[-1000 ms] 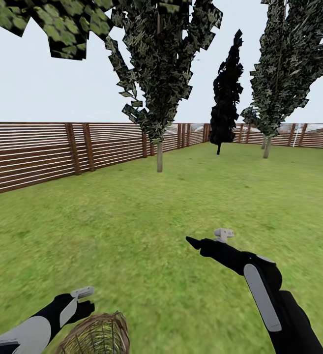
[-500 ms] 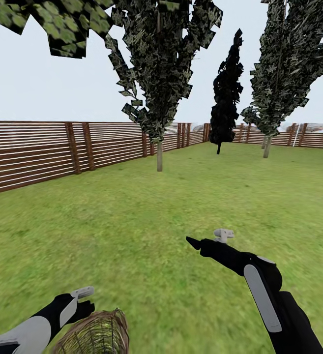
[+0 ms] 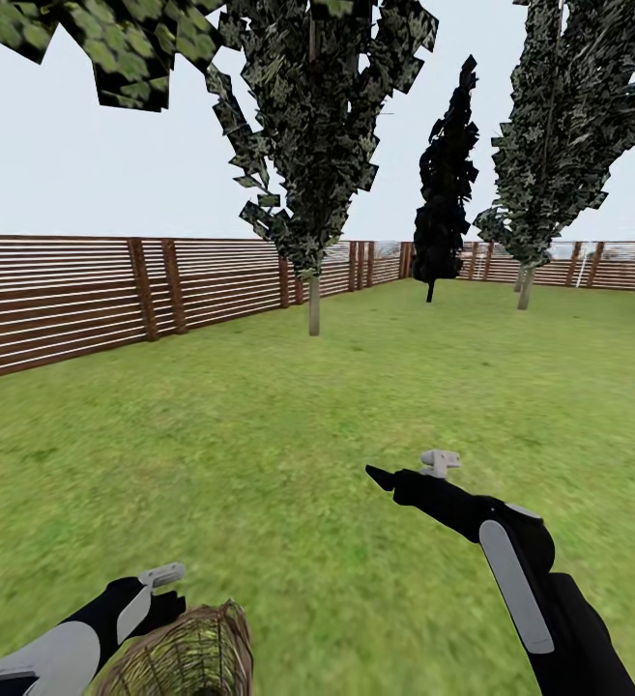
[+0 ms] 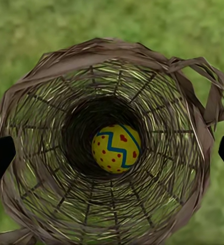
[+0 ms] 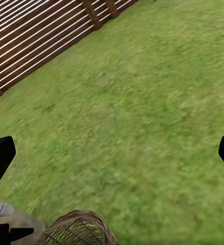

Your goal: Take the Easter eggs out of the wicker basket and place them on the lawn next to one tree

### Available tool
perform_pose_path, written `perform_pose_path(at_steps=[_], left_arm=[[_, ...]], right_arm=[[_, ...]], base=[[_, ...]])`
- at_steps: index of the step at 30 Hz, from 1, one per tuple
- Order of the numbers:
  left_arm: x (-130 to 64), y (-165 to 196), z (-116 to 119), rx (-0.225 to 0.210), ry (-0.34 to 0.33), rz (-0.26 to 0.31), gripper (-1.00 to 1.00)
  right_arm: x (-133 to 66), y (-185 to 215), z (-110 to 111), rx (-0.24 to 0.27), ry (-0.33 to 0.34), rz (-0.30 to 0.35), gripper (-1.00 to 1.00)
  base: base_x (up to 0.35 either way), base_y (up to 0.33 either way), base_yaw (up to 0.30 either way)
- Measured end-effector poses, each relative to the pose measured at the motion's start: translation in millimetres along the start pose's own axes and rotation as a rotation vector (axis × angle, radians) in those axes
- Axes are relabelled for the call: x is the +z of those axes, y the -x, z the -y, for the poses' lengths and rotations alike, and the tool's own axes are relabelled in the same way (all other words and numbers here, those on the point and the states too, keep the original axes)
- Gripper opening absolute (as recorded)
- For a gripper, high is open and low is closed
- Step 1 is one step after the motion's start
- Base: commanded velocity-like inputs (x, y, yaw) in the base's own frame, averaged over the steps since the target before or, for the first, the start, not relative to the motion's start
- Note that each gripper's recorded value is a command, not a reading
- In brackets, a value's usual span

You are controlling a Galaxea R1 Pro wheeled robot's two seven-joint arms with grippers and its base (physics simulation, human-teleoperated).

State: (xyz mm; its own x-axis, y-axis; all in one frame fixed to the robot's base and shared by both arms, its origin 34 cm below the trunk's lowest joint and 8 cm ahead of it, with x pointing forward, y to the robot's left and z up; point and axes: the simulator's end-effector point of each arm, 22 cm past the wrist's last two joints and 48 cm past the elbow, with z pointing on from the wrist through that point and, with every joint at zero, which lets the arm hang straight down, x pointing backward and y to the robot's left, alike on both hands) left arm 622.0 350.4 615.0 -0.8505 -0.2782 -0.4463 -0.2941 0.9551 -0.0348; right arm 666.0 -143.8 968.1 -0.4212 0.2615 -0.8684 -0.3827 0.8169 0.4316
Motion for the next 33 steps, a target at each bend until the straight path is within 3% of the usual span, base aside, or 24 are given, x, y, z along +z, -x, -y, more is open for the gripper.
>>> perform_pose_path(at_steps=[33], left_arm=[[51.3,-31.5,-3.3,0.002,-0.002,-0.001,1.0]], right_arm=[[10.3,-54.3,23.3,-0.001,0.001,0.003,1.0]], base=[[0.0,0.0,0.0]])
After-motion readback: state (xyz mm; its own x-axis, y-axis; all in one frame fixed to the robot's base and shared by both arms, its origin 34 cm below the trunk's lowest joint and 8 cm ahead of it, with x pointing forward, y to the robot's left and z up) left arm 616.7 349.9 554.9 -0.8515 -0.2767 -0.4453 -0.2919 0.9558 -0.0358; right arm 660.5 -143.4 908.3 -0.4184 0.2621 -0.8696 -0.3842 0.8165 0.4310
